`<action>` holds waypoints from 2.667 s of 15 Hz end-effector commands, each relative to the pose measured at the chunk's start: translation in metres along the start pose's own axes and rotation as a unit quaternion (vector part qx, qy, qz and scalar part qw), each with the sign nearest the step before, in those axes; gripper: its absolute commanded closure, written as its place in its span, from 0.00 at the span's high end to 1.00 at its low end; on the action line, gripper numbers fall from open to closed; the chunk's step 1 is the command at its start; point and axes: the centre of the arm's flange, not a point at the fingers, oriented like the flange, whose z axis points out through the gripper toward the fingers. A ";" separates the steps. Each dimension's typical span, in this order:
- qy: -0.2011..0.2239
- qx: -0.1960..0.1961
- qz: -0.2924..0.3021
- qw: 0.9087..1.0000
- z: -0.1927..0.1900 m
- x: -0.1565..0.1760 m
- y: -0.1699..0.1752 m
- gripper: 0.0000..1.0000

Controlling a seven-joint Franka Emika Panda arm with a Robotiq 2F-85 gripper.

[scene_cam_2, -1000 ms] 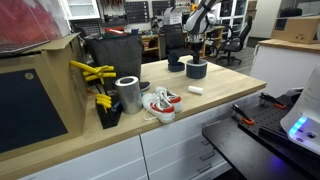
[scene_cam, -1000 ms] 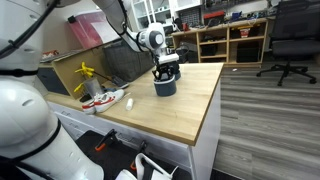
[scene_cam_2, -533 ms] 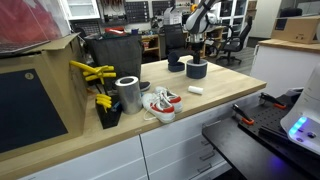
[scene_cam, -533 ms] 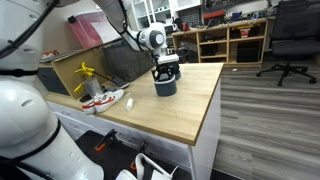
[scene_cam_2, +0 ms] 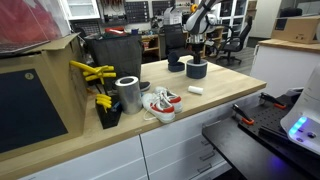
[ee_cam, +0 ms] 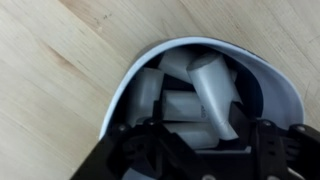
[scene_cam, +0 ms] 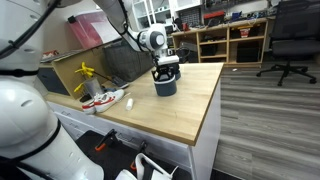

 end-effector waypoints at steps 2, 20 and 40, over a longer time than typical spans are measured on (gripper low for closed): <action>-0.007 -0.005 0.001 1.000 0.014 -0.003 -0.002 0.44; 0.057 -0.073 0.001 0.996 -0.069 0.005 0.004 0.00; -0.050 -0.068 0.002 0.996 -0.116 0.024 -0.013 0.30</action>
